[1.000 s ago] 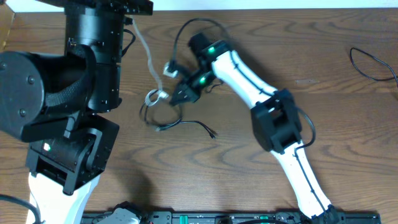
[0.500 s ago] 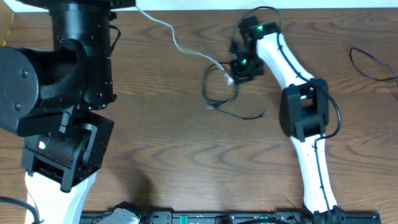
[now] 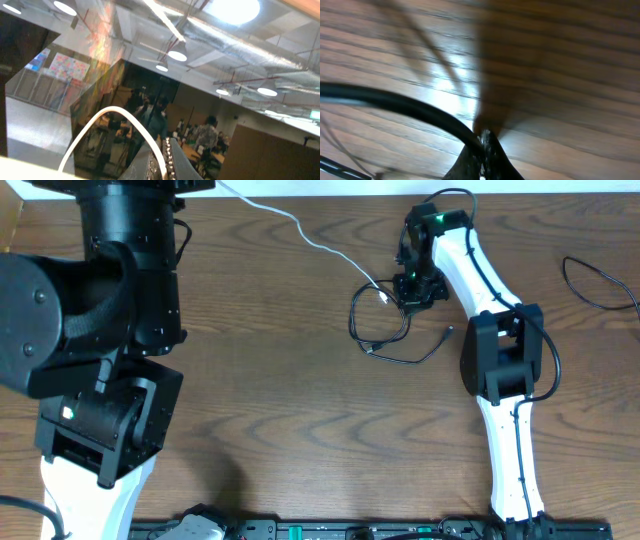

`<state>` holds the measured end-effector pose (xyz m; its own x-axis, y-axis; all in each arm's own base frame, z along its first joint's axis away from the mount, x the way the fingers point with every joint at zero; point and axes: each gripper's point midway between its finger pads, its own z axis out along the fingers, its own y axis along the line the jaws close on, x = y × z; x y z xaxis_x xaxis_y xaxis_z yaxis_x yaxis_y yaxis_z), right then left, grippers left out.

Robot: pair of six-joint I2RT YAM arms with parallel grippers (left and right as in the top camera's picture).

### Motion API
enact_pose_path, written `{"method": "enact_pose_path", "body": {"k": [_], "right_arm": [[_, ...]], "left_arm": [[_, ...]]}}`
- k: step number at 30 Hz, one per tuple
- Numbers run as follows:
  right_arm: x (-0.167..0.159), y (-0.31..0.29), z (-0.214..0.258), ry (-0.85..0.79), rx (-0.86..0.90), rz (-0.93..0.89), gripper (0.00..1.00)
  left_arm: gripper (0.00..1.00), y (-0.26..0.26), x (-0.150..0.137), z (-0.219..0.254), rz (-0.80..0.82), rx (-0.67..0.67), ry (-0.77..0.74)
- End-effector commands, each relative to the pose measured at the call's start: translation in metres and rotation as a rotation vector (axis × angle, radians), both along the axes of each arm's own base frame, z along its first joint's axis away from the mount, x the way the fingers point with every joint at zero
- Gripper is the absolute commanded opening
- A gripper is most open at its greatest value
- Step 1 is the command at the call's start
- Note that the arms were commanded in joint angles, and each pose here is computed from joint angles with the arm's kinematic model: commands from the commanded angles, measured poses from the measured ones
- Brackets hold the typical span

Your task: Untangle cables

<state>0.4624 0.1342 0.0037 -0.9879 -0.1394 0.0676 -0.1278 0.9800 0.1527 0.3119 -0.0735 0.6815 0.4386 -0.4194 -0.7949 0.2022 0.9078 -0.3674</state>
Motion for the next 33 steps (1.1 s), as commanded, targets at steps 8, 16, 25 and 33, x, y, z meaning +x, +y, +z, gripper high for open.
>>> {"method": "enact_pose_path", "body": {"k": [8, 16, 25, 33], "right_arm": [[0.023, -0.057, 0.034, -0.076, -0.026, -0.194, 0.01], [0.026, -0.072, 0.033, -0.078, -0.042, -0.241, 0.05], [0.01, 0.027, 0.071, -0.142, 0.421, 0.227, 0.25], [0.002, 0.071, 0.206, -0.497, 0.614, 0.507, 0.84]], "left_arm": [[0.07, 0.011, -0.018, 0.021, 0.013, -0.039, -0.091], [0.08, 0.049, -0.017, 0.018, 0.219, -0.095, -0.069], [0.07, 0.004, 0.026, -0.031, 0.065, 0.068, 0.133], [0.07, -0.052, 0.051, -0.107, -0.228, 0.131, 0.412]]}}
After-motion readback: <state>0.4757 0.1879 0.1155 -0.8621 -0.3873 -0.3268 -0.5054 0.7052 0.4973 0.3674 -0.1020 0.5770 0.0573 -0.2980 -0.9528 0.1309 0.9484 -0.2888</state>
